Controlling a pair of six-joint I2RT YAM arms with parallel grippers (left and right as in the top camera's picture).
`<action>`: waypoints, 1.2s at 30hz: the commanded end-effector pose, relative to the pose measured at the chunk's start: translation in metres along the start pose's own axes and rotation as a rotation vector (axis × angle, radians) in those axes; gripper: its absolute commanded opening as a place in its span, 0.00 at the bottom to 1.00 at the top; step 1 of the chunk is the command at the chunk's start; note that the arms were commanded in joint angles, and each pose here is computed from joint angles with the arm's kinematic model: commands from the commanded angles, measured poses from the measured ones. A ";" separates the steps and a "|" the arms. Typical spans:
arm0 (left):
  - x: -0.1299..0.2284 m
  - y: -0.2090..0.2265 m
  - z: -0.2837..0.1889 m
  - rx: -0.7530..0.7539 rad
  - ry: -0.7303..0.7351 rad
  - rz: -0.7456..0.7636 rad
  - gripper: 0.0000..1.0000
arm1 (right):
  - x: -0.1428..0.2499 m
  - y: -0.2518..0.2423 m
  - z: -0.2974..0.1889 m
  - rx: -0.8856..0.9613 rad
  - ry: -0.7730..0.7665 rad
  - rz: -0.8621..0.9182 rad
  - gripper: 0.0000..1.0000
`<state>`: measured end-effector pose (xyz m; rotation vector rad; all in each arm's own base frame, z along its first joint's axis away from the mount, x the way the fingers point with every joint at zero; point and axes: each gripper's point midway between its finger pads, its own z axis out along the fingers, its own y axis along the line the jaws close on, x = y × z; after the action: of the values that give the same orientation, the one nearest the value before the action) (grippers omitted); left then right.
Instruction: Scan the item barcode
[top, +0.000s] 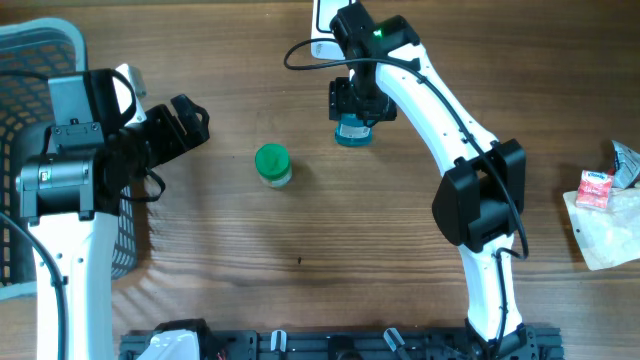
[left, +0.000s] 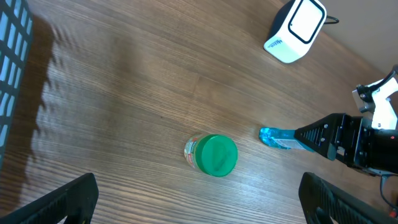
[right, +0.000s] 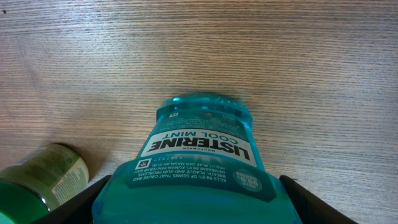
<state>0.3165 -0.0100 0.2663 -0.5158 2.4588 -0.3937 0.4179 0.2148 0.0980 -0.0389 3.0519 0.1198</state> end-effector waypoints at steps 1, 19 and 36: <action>-0.005 -0.001 -0.005 0.003 -0.019 0.011 1.00 | 0.000 -0.001 0.002 -0.002 0.013 -0.011 0.64; -0.005 -0.001 -0.005 0.002 -0.019 0.012 1.00 | 0.049 0.026 -0.080 -0.321 0.175 0.136 0.60; -0.005 -0.001 -0.005 0.003 -0.019 0.011 1.00 | 0.084 0.068 -0.133 -0.692 0.405 0.163 0.59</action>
<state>0.3165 -0.0102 0.2663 -0.5148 2.4590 -0.3937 0.3292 0.2554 0.1900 0.2156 3.2974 1.0646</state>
